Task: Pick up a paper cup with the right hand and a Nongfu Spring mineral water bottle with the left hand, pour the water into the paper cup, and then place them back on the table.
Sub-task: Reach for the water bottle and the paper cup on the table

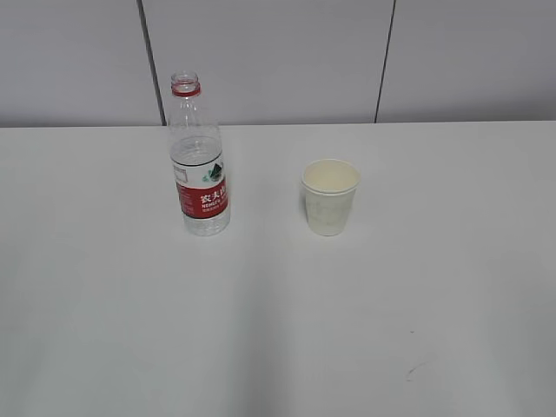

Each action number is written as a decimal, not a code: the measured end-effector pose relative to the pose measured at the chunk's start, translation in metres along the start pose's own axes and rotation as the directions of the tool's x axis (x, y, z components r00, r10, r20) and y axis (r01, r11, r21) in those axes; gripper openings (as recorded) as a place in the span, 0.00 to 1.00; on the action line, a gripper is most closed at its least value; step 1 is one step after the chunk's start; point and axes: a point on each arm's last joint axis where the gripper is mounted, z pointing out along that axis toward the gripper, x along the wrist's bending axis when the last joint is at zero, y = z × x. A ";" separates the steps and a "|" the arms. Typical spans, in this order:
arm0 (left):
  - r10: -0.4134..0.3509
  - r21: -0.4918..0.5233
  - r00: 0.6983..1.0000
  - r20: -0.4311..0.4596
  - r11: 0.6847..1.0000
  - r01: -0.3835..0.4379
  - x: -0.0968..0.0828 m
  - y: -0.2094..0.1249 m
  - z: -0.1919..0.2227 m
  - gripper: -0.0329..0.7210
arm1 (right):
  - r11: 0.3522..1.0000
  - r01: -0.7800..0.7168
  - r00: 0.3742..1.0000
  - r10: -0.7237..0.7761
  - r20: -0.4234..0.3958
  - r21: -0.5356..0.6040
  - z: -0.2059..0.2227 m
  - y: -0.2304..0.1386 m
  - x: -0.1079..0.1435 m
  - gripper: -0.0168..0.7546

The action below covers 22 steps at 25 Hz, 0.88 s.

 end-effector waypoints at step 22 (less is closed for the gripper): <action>0.000 0.000 1.000 0.000 1.000 0.000 0.000 0.000 0.000 0.35 | 1.000 0.000 1.000 0.000 0.000 -0.001 0.000 0.000 0.000 0.78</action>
